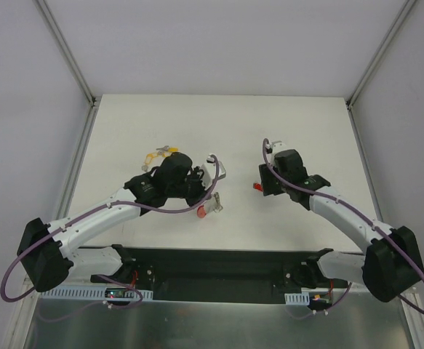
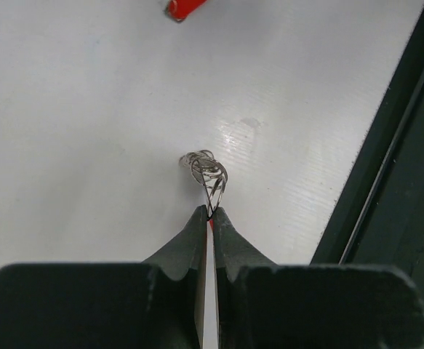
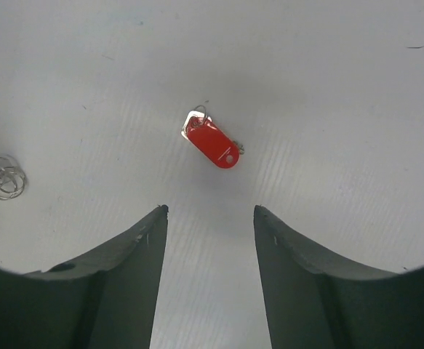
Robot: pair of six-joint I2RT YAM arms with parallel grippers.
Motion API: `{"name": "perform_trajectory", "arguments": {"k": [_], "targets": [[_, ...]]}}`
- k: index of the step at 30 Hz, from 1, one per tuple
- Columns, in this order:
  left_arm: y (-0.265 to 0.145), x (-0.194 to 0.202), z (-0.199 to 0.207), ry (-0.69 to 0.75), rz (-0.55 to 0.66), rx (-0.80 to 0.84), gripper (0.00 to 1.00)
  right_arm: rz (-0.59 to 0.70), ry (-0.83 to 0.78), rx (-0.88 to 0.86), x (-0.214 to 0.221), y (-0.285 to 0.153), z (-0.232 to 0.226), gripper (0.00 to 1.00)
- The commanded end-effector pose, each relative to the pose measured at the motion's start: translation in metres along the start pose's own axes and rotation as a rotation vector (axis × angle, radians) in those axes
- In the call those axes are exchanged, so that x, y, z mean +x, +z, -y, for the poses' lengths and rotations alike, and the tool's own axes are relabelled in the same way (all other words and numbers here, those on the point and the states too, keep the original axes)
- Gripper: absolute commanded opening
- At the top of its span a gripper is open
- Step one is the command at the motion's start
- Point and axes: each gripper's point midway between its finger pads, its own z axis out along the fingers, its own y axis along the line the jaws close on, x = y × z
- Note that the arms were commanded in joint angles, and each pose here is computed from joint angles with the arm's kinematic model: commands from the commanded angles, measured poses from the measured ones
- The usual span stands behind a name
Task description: Put the keys on the keyring
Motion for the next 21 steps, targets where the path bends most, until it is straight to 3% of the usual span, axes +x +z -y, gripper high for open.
{"name": "perform_trajectory", "arguments": {"k": [1,9,21], "targets": [[-0.008,-0.007,-0.018,-0.119,-0.026,-0.083,0.00,-0.023,0.119,0.015,-0.016,0.017,-0.001,0.51],[-0.015,-0.003,-0.024,-0.122,-0.048,-0.123,0.00,-0.134,0.283,-0.023,-0.018,0.051,0.002,0.33],[-0.017,-0.002,-0.023,-0.116,-0.054,-0.119,0.00,-0.312,0.352,-0.094,-0.020,0.073,0.006,0.29]]}}
